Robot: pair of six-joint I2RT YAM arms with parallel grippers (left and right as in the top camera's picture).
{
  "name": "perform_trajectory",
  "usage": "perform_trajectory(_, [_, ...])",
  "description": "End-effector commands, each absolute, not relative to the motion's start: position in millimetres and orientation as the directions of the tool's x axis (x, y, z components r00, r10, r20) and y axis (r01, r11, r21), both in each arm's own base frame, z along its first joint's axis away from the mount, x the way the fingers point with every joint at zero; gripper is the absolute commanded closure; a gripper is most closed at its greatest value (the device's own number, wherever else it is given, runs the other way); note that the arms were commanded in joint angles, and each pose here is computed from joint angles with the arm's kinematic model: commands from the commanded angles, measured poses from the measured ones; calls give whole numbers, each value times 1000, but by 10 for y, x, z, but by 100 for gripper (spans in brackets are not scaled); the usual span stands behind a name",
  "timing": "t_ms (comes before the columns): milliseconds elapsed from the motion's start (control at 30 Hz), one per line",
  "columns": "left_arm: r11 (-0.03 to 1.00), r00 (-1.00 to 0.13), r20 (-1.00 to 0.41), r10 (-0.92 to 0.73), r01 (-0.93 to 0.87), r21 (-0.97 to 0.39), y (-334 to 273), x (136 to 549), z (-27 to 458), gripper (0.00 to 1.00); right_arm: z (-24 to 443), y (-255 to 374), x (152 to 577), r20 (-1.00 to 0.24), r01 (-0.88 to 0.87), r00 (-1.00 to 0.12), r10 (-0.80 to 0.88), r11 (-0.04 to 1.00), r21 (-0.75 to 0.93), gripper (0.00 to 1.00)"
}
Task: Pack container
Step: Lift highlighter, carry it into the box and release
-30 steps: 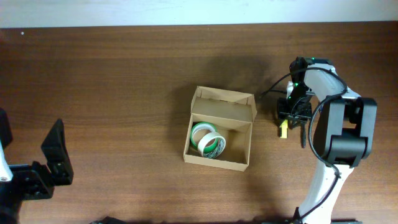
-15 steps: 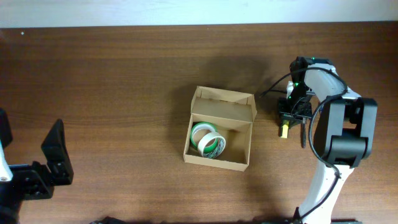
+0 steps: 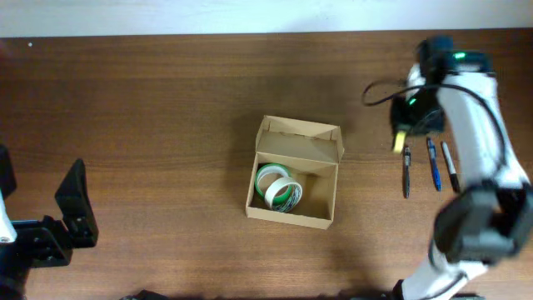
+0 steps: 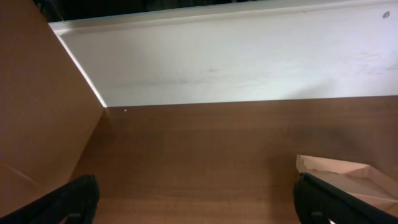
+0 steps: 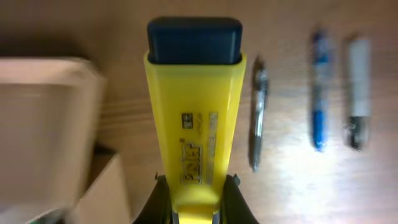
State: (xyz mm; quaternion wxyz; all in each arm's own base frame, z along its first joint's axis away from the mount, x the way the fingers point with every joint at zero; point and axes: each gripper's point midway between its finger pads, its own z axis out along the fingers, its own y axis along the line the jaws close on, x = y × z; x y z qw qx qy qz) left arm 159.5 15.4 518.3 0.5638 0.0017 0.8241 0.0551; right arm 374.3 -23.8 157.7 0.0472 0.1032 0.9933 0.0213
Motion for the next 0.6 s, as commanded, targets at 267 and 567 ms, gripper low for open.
perform_trajectory(267, [992,-370,-928,56,-83,93,177,1629,5177,0,2624,714,3209,-270,-137,-955,-120,990,44,96])
perform_trajectory(567, [992,-370,-928,56,-83,93,177,1627,5177,0,2338,1812,2742,-151,-620,-782,-605,780,83,96])
